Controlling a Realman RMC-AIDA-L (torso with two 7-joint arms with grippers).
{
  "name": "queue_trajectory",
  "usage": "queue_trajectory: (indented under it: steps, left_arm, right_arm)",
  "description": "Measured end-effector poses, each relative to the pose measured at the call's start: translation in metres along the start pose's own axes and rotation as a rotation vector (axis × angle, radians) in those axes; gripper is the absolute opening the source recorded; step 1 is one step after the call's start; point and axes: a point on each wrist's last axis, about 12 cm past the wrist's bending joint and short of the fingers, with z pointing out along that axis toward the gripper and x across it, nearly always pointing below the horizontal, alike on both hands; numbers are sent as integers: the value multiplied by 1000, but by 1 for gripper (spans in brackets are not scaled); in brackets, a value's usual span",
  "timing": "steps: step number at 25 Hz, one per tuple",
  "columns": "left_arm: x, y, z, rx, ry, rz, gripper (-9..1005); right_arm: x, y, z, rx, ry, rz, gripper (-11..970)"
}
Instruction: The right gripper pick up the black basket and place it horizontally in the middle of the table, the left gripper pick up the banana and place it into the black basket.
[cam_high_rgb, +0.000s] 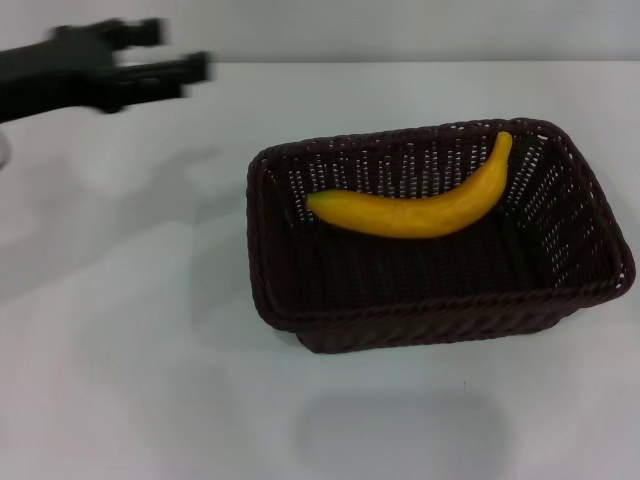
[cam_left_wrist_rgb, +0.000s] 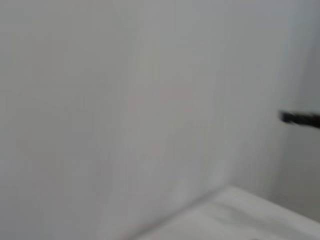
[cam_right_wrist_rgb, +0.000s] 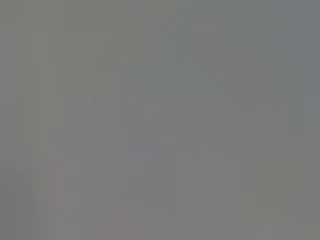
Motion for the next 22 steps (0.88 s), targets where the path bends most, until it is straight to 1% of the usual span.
queue_trajectory:
  steps: [1,2,3,5,6,8,10,11,12,13,16,19,22]
  left_arm:
    - [5,1,-9,-19,-26,0,880]
    - [15,2,-23,-53,-72,3,880]
    - [25,2,-37,-90,-115,2,880]
    - [46,3,-63,-167,-211,-5,880]
    - [59,3,-78,-221,-273,-6,880]
    - [82,1,-101,-323,-363,10,880]
    - [103,-2,-119,-428,-417,42,880]
    - [111,-4,-125,-472,-434,53,880]
    - [122,-7,-131,-519,-452,65,880]
    - [126,-8,-134,-543,-462,72,880]
    - [148,-16,-146,-670,-513,112,880]
    - [166,-23,-151,-786,-551,123,880]
    - [178,-28,-151,-867,-559,135,880]
  right_arm:
    - [10,-5,-6,8,-50,23,782]
    - [18,-9,-11,21,-86,40,782]
    - [31,-15,-18,51,-127,47,782]
    - [50,-21,-27,98,-161,39,782]
    - [66,-24,-33,135,-178,29,782]
    - [85,-24,-40,172,-202,15,782]
    - [103,-22,-48,219,-239,-11,782]
    - [112,-19,-52,244,-256,-29,782]
    - [115,-18,-54,258,-269,-45,782]
    - [121,-16,-56,280,-283,-60,782]
    - [134,-10,-61,334,-298,-92,782]
    - [143,-7,-64,371,-286,-125,782]
    - [149,-6,-67,399,-268,-146,782]
